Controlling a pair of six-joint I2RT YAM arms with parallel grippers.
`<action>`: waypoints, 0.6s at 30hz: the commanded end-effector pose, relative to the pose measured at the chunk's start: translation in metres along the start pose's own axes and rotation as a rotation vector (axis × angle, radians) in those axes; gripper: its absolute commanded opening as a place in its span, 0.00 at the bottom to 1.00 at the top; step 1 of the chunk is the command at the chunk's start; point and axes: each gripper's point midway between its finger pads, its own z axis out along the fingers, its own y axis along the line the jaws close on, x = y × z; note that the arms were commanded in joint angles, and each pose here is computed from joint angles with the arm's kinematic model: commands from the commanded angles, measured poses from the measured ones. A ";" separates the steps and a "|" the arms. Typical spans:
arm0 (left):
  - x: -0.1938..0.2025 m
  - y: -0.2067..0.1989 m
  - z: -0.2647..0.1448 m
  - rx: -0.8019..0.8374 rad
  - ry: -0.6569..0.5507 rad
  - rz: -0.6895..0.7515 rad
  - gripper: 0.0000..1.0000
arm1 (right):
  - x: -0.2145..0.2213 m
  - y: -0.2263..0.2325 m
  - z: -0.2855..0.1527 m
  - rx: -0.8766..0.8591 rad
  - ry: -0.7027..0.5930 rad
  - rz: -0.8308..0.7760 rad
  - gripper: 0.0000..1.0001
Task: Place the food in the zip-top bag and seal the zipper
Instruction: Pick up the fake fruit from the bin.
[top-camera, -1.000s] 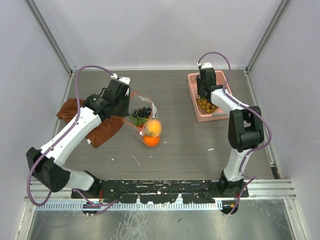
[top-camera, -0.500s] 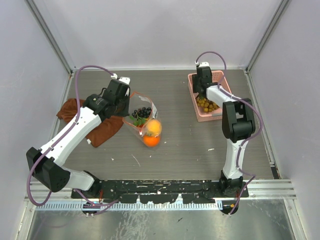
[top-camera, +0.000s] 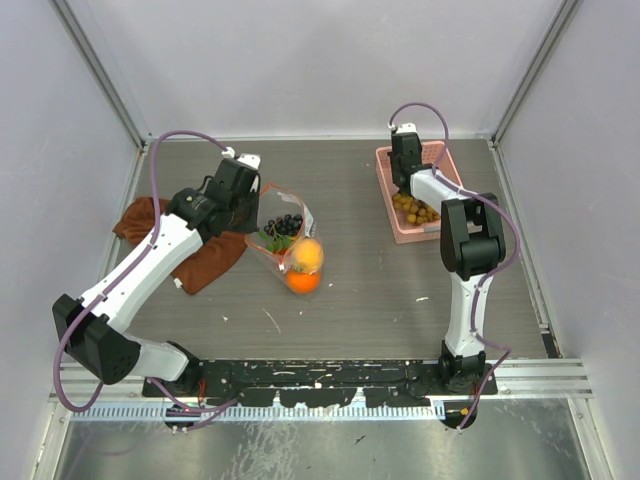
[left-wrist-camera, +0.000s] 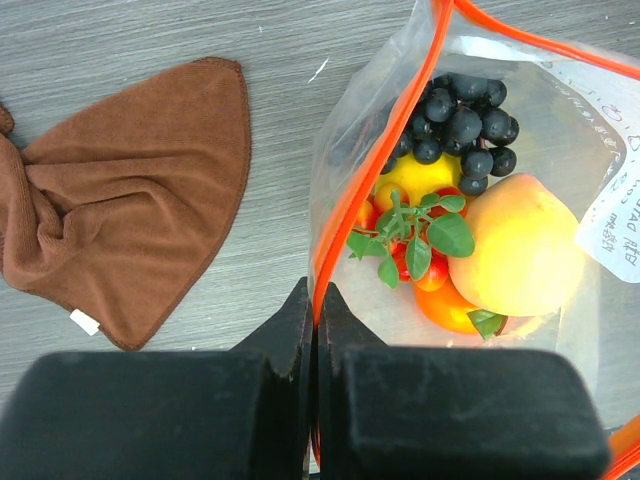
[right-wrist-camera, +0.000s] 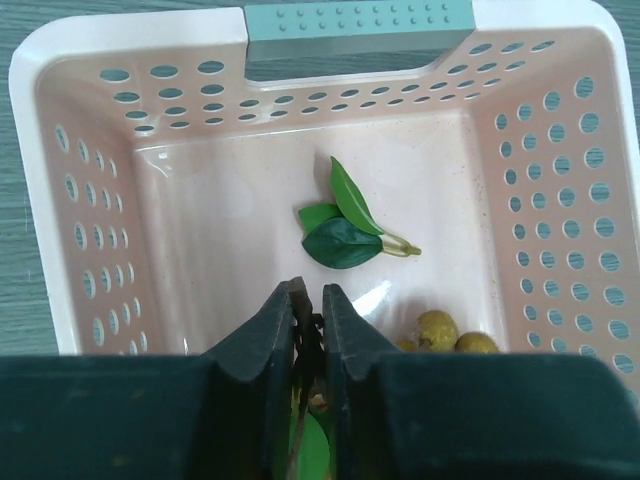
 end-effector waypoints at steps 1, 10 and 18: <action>-0.023 -0.004 -0.015 0.036 -0.086 -0.025 0.00 | -0.052 -0.018 -0.025 0.033 -0.128 0.010 0.11; -0.023 -0.006 -0.017 0.048 -0.089 -0.026 0.00 | -0.085 -0.033 -0.072 0.013 -0.219 0.000 0.00; -0.024 -0.007 -0.019 0.059 -0.093 -0.027 0.00 | -0.113 -0.042 -0.126 -0.045 -0.310 0.049 0.00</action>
